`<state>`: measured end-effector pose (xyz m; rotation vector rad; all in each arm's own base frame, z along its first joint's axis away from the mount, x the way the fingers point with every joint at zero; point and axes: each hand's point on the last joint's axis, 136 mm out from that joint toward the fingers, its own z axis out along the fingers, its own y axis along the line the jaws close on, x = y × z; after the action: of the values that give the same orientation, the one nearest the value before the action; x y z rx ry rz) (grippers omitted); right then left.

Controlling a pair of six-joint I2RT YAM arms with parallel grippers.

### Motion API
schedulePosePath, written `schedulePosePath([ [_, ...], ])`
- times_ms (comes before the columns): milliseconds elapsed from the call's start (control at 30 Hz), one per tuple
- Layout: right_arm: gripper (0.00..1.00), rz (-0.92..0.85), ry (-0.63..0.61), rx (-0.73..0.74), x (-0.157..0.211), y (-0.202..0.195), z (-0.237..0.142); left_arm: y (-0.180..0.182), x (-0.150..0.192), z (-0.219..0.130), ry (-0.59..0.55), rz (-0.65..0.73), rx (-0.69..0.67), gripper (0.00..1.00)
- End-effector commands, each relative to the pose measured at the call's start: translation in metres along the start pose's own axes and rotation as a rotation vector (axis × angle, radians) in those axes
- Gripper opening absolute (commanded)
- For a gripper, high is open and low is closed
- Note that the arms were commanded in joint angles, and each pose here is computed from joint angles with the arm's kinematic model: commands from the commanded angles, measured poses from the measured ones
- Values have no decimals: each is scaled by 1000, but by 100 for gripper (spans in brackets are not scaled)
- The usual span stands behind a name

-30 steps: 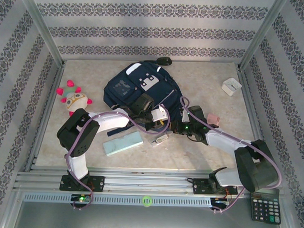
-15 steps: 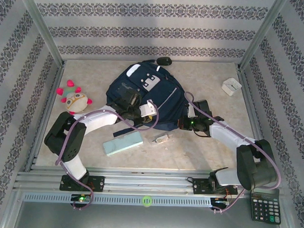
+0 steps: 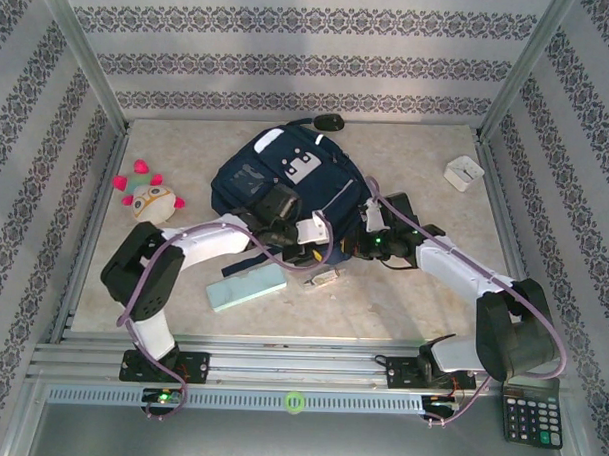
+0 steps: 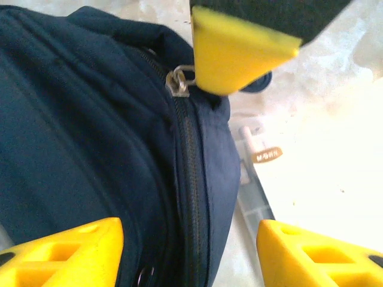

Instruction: Pack the student bag

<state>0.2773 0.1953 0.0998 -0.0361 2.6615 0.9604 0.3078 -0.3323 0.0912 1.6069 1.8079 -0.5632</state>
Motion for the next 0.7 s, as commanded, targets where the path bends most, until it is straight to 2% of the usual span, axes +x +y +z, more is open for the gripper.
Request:
schedulePosePath([
  [0,0,26,29,-4,4,12,-8,0,-9,17,0,-1,0,58],
  [33,0,20,30,-3,3,13,-8,1,-9,21,8,1,-6,52],
  [100,0,15,32,16,2,11,-9,3,-8,25,21,1,-14,29],
  [167,0,-4,36,60,1,4,-10,3,-2,23,46,21,-20,11],
  [233,0,-21,41,113,-2,-8,-14,2,9,18,82,58,-26,3],
  [467,0,-54,86,208,-14,-46,-22,9,47,-27,132,63,-37,1],
  [667,0,-76,137,66,-13,-21,-7,13,80,-57,212,82,-51,1],
])
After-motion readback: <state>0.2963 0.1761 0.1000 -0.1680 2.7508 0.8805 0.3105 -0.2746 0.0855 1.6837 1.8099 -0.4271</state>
